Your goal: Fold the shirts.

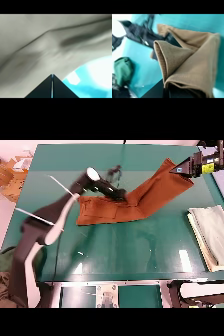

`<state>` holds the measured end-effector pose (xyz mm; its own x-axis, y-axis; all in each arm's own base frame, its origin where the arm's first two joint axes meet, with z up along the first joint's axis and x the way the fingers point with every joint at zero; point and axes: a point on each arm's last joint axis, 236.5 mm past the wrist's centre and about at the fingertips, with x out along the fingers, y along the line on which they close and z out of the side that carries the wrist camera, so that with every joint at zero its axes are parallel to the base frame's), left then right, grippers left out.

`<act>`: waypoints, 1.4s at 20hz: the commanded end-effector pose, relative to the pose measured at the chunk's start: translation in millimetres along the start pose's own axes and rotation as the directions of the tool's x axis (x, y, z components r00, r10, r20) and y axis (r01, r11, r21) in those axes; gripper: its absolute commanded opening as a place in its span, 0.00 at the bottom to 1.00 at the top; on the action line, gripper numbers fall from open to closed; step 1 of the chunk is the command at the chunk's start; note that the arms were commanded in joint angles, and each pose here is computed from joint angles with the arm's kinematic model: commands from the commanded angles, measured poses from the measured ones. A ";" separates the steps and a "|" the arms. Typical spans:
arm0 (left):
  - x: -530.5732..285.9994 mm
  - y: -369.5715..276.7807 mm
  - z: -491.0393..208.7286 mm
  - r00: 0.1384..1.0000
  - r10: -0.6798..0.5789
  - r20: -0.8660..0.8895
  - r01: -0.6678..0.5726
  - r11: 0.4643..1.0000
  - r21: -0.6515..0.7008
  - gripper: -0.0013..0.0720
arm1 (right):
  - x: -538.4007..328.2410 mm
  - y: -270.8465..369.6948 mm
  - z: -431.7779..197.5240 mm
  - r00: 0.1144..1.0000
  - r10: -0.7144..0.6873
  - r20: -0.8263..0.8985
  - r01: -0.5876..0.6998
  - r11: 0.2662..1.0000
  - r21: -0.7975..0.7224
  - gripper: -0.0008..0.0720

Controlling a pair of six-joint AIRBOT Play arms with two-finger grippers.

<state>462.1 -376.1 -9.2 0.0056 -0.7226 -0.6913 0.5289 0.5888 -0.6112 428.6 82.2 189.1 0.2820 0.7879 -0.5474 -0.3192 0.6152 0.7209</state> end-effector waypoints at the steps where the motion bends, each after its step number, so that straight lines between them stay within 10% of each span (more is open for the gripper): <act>1: -120.3 84.5 -54.2 0.914 0.332 -0.233 -0.327 0.943 0.062 0.05 | 26.0 35.1 6.1 0.997 0.076 0.002 -0.076 0.997 0.006 0.03; 12: -265.5 159.5 -102.7 0.846 0.451 -0.285 -0.494 0.864 -0.099 0.05 | 368.1 109.2 -79.0 0.996 0.032 0.088 -0.037 0.998 0.050 0.04; 14: -269.9 161.5 -107.6 0.845 0.445 -0.296 -0.489 0.868 -0.091 0.05 | 425.6 101.3 -119.8 0.999 0.001 0.048 -0.003 0.999 0.039 0.68; 15: -271.1 161.9 -109.2 0.844 0.443 -0.300 -0.487 0.869 -0.087 0.05 | 437.3 95.3 -130.9 1.000 -0.003 0.014 0.003 0.999 0.041 0.74; 23: -275.4 166.2 -109.5 0.846 0.446 -0.291 -0.489 0.868 -0.090 0.05 | 233.6 -43.2 -20.4 0.989 -0.145 -0.027 0.147 0.982 0.117 0.74; 28: -275.3 167.1 -108.0 0.846 0.450 -0.285 -0.491 0.866 -0.091 0.05 | 174.7 -145.1 -53.6 0.976 -0.195 -0.097 0.217 0.909 0.357 0.74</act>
<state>455.4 -39.6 37.0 -0.0078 -0.2431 -0.9700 0.3776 0.8975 -0.2280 495.1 186.3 -7.9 0.3066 0.6623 -0.6836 -0.0327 0.7251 0.6879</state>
